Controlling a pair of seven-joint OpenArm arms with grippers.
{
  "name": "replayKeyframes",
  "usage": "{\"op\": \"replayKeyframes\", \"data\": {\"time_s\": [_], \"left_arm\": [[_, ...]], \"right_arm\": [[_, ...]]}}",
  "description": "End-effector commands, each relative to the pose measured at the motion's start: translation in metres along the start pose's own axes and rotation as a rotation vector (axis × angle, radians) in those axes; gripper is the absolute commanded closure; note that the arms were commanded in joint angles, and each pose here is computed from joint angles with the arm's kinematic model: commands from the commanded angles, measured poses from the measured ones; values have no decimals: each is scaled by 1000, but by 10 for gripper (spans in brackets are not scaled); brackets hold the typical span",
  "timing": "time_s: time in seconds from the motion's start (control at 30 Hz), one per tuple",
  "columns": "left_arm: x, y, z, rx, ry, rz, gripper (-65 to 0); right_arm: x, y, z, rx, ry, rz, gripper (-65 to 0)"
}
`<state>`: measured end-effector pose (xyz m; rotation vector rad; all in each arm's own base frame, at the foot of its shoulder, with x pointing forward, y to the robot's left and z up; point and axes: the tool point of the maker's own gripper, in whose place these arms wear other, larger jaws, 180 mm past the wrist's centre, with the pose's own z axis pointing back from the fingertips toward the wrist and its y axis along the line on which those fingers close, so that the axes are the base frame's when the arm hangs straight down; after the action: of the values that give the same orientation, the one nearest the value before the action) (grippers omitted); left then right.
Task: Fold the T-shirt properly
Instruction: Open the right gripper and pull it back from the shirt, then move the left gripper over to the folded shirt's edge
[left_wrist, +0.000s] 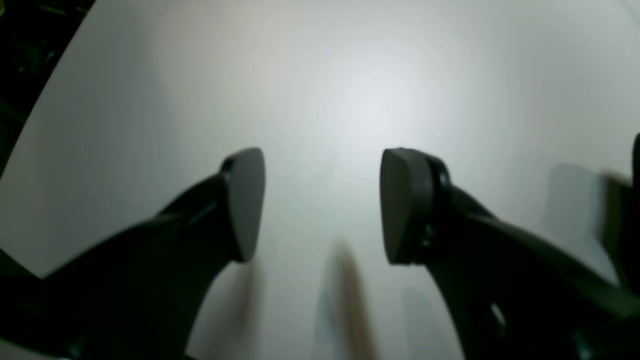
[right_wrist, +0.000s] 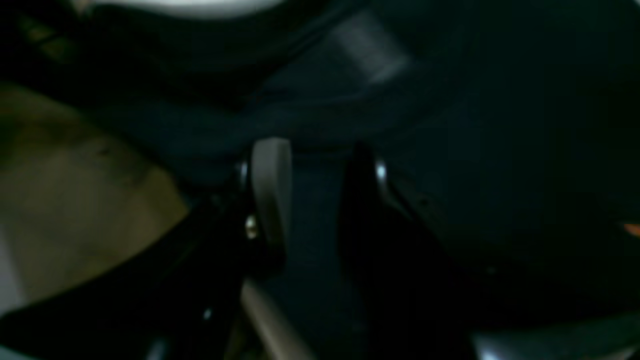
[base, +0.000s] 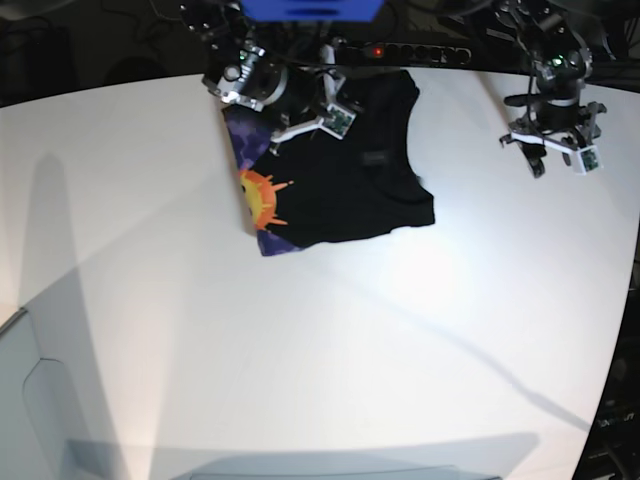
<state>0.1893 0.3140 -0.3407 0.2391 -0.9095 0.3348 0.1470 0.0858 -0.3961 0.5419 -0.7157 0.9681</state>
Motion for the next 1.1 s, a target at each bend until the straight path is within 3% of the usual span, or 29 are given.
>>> {"op": "replayKeyframes", "data": {"time_s": [0.0, 0.1, 0.23, 0.37, 0.57, 0.77, 1.07], "left_arm": [[13, 1, 2, -2, -46, -8, -358], [13, 1, 2, -2, -46, -8, -358], [12, 0, 2, -2, -43, -6, -378], [10, -2, 3, -7, -38, -3, -440], [-4, -12, 7, -32, -15, 46, -443], [-21, -60, 16, -215, 24, 146, -444], [-47, -147, 31, -458, 111, 140, -444]], "right_arm": [[16, 3, -3, 13, -53, 4, -191], [20, 8, -4, 28, -62, 18, -191], [50, -4, 17, -31, -142, 66, -191], [65, -43, 44, -163, -190, 73, -215], [41, -129, 71, -384, -140, -5, -307], [9, -167, 87, -482, -90, -87, -360], [-14, -185, 104, -561, -70, -171, -359]]}}
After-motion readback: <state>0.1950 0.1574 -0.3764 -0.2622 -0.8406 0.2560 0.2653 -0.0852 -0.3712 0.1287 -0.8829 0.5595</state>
